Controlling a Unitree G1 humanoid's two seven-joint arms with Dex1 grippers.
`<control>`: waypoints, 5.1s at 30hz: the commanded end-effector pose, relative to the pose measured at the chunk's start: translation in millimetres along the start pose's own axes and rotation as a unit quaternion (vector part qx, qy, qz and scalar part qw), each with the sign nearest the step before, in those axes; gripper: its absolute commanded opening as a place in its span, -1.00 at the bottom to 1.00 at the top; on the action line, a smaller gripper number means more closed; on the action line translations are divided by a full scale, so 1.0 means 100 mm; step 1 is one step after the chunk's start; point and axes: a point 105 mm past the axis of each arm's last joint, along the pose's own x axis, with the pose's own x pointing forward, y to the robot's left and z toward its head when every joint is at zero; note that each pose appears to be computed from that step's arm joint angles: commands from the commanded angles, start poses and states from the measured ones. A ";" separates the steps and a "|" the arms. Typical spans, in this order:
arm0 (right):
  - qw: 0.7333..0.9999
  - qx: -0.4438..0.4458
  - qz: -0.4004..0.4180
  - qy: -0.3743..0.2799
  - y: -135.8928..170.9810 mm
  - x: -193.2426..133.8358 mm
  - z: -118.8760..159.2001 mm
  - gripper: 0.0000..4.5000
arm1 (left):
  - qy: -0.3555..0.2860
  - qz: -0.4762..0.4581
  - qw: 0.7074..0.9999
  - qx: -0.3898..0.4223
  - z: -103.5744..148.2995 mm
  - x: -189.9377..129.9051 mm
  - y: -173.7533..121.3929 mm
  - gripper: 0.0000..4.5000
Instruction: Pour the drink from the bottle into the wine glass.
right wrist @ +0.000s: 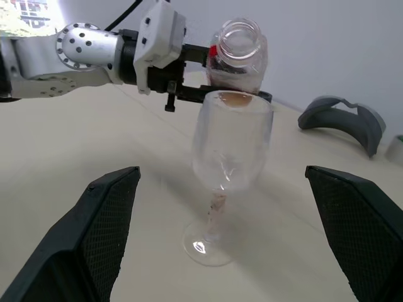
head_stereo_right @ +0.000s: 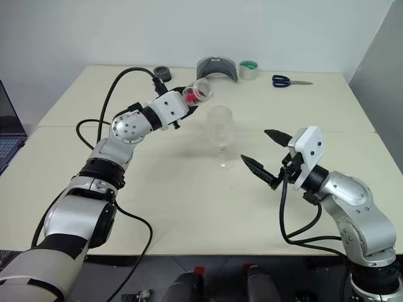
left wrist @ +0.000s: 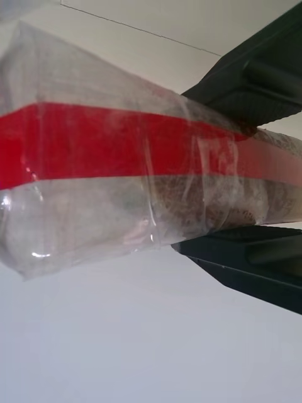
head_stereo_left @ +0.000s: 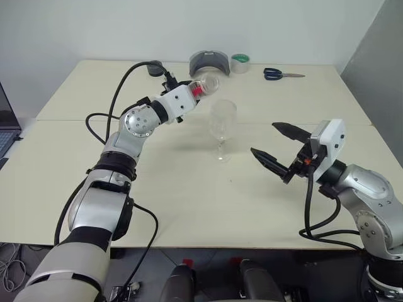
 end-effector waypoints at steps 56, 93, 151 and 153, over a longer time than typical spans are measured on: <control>1.000 -0.002 0.004 -0.015 0.07 0.06 0.10 1.00 | -0.047 0.096 0.951 0.291 0.31 0.00 0.55 -0.25; 1.000 0.017 0.018 -0.016 0.20 0.07 0.07 1.00 | -0.041 0.099 0.944 0.311 0.33 0.05 0.58 -0.25; 0.998 -0.028 0.017 -0.056 0.29 0.26 0.19 1.00 | -0.005 0.120 0.984 -0.128 0.00 0.07 0.43 -0.25; 0.998 -0.024 0.036 -0.045 0.33 0.27 0.17 1.00 | 0.013 0.130 0.975 -0.181 -0.14 -0.02 0.44 -0.25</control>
